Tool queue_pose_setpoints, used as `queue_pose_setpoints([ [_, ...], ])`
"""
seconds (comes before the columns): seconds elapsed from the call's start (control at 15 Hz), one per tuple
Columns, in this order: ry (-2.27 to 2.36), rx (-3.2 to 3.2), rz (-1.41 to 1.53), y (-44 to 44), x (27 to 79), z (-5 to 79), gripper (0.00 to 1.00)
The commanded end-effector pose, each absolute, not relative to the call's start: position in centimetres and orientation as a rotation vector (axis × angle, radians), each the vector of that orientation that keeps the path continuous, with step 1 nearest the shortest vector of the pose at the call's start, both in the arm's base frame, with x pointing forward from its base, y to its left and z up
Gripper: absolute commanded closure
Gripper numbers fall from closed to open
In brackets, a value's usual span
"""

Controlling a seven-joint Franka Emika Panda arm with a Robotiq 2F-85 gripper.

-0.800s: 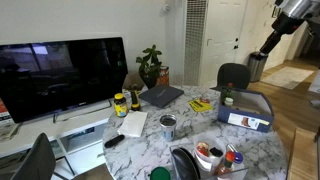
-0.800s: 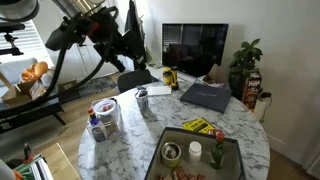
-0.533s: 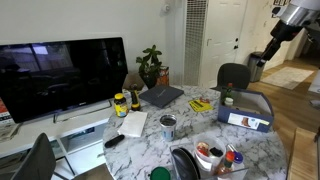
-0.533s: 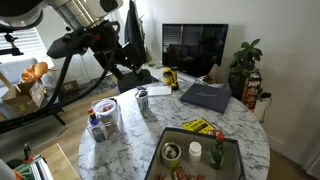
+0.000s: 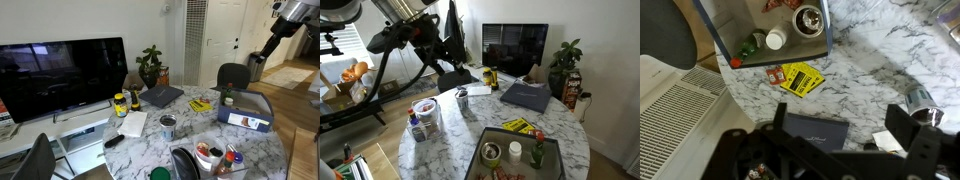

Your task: Remove the white bottle from the box

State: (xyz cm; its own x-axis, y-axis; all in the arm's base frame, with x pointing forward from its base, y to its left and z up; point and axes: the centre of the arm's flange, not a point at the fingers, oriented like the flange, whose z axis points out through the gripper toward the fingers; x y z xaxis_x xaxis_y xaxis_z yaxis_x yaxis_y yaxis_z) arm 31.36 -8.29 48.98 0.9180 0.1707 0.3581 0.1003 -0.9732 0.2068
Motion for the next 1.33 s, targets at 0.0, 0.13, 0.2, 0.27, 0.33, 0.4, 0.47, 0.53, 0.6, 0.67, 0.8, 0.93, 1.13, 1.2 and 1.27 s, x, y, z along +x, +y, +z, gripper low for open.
queue_pose_setpoints([
  [0.0,0.068,2.901,0.519,-5.0,35.7,47.9,0.0],
  [0.13,0.098,2.907,0.434,-2.3,38.4,47.2,0.0],
  [0.2,0.103,2.898,0.402,-0.8,39.7,46.5,0.0],
  [0.27,0.095,2.89,0.385,1.1,41.0,46.2,0.0],
  [0.33,0.097,2.883,0.386,2.7,42.1,45.9,0.0],
  [0.4,0.11,2.895,0.367,4.5,43.2,45.8,0.0],
  [0.47,0.122,2.905,0.35,6.3,44.1,45.6,0.0],
  [0.53,0.136,2.909,0.346,8.1,44.5,45.4,0.0],
  [0.6,0.171,2.907,0.342,9.4,44.8,45.3,0.0],
  [0.67,0.163,2.894,0.39,7.2,42.5,45.4,0.0],
  [0.8,0.191,2.903,0.376,9.1,43.8,45.1,0.0],
  [0.93,0.194,2.907,0.37,9.2,44.2,44.9,0.0],
  [1.13,0.192,2.907,0.371,9.2,44.3,45.0,0.0],
  [1.2,0.192,2.907,0.371,9.2,44.3,45.0,0.0],
  [1.27,0.192,2.907,0.37,9.2,44.3,45.0,0.0],
])
